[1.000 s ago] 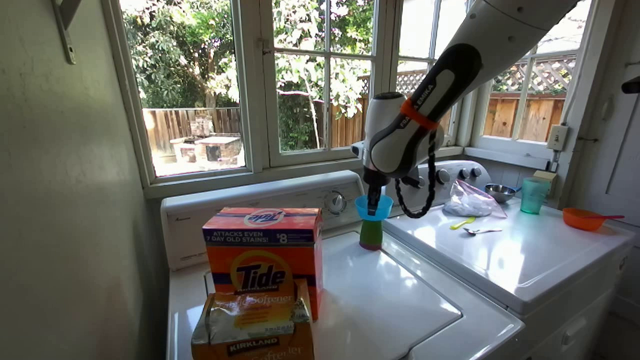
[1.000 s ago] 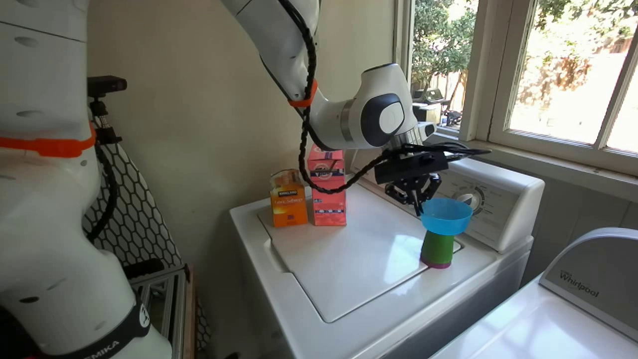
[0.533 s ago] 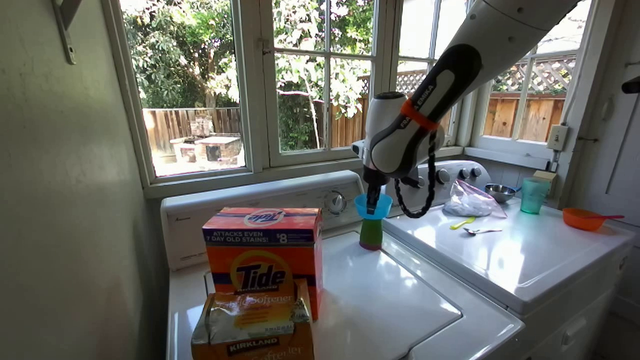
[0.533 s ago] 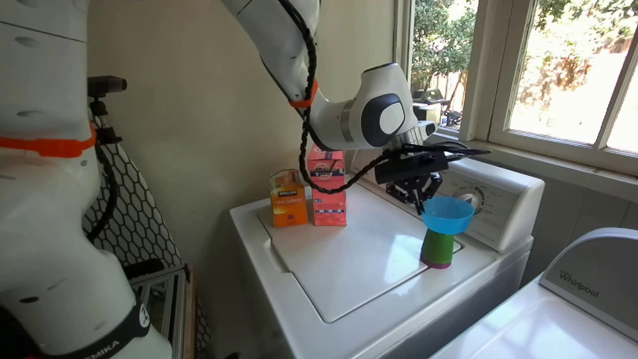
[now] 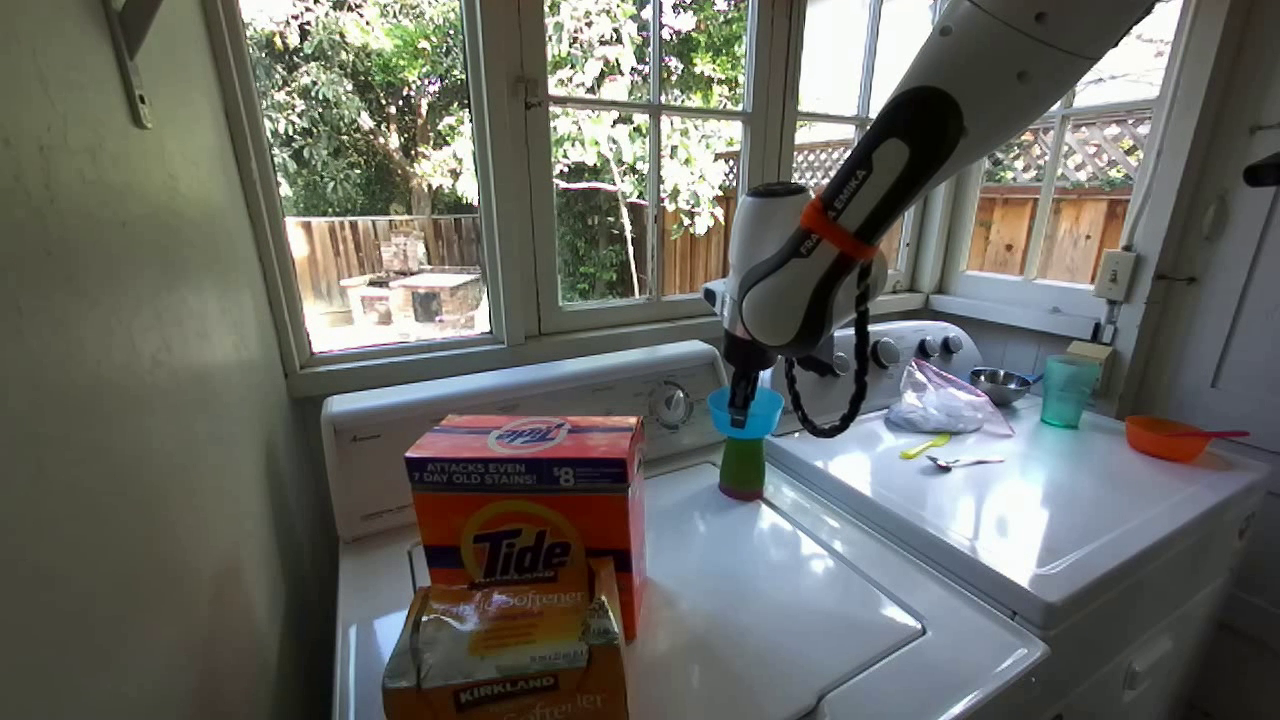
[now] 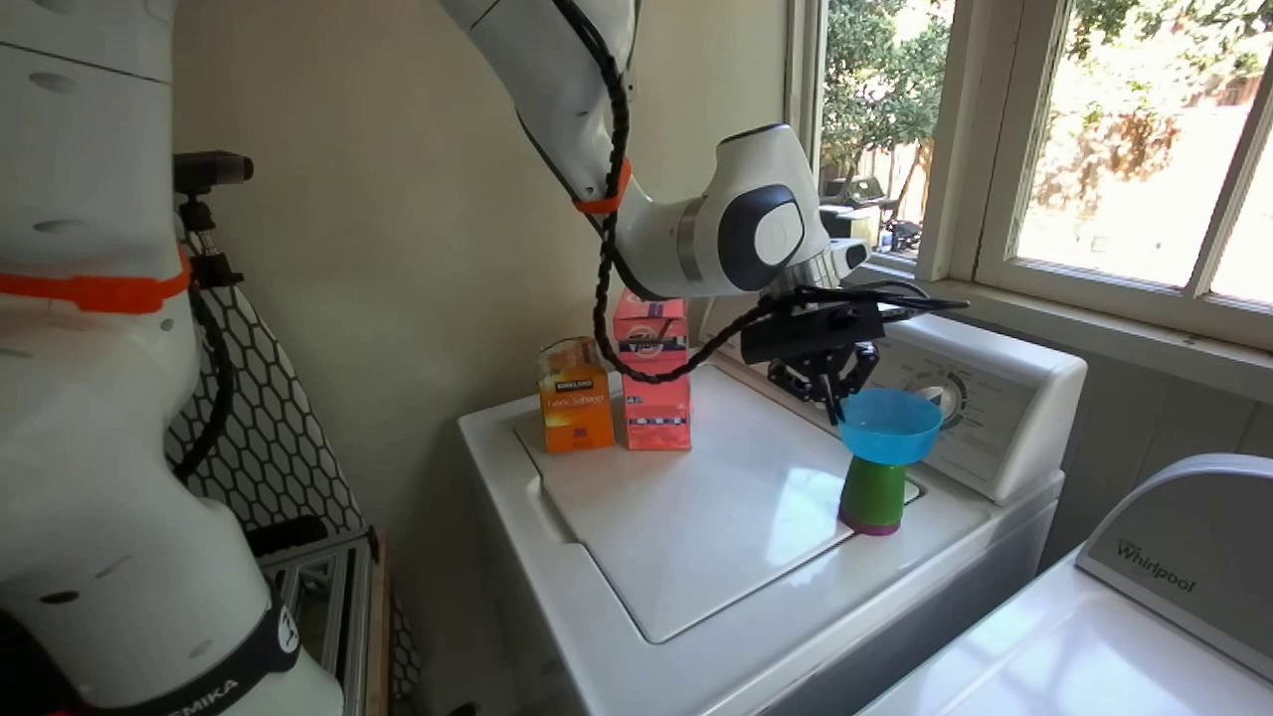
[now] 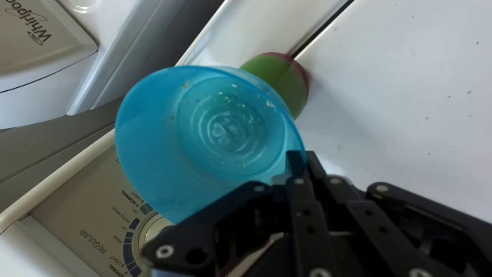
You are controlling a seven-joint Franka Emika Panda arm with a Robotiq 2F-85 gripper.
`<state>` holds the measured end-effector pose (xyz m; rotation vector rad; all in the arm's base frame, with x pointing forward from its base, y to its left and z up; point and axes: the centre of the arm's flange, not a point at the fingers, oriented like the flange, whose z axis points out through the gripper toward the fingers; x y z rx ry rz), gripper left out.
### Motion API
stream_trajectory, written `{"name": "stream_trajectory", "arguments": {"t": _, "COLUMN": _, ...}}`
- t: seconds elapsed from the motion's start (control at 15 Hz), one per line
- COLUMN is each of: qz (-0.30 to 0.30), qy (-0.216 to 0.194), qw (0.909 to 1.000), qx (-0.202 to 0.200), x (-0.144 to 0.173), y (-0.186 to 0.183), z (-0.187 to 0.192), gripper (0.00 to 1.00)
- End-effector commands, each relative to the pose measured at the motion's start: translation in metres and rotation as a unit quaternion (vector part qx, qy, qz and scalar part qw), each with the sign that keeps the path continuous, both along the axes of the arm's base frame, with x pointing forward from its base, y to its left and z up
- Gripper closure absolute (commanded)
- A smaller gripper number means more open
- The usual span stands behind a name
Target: Move the green cup to the left and put the blue bowl on top of it
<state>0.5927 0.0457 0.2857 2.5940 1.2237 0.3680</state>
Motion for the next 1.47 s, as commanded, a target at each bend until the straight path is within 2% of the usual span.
{"name": "stream_trajectory", "arguments": {"t": 0.0, "qz": -0.007, "qy": -0.01, "qw": 0.9999, "qx": 0.0, "x": -0.01, "y": 0.003, "z": -0.004, "gripper": 0.99}}
{"name": "stream_trajectory", "arguments": {"t": 0.2, "qz": -0.009, "qy": -0.01, "qw": 0.9999, "qx": -0.001, "x": -0.01, "y": 0.003, "z": -0.005, "gripper": 0.99}}
{"name": "stream_trajectory", "arguments": {"t": 0.27, "qz": -0.009, "qy": -0.008, "qw": 0.9999, "qx": -0.001, "x": -0.01, "y": 0.004, "z": -0.005, "gripper": 0.71}}
{"name": "stream_trajectory", "arguments": {"t": 0.4, "qz": -0.008, "qy": -0.009, "qw": 0.9999, "qx": 0.0, "x": -0.009, "y": 0.004, "z": -0.006, "gripper": 0.66}}
{"name": "stream_trajectory", "arguments": {"t": 0.8, "qz": -0.007, "qy": -0.008, "qw": 0.9999, "qx": -0.001, "x": -0.009, "y": 0.005, "z": -0.005, "gripper": 0.2}}
{"name": "stream_trajectory", "arguments": {"t": 1.0, "qz": -0.006, "qy": -0.014, "qw": 0.9998, "qx": -0.009, "x": -0.012, "y": 0.008, "z": -0.002, "gripper": 0.01}}
{"name": "stream_trajectory", "arguments": {"t": 1.27, "qz": -0.022, "qy": -0.053, "qw": 0.9972, "qx": -0.049, "x": -0.028, "y": 0.017, "z": 0.017, "gripper": 0.0}}
{"name": "stream_trajectory", "arguments": {"t": 1.4, "qz": -0.033, "qy": -0.076, "qw": 0.9951, "qx": -0.055, "x": -0.036, "y": 0.019, "z": 0.031, "gripper": 0.0}}
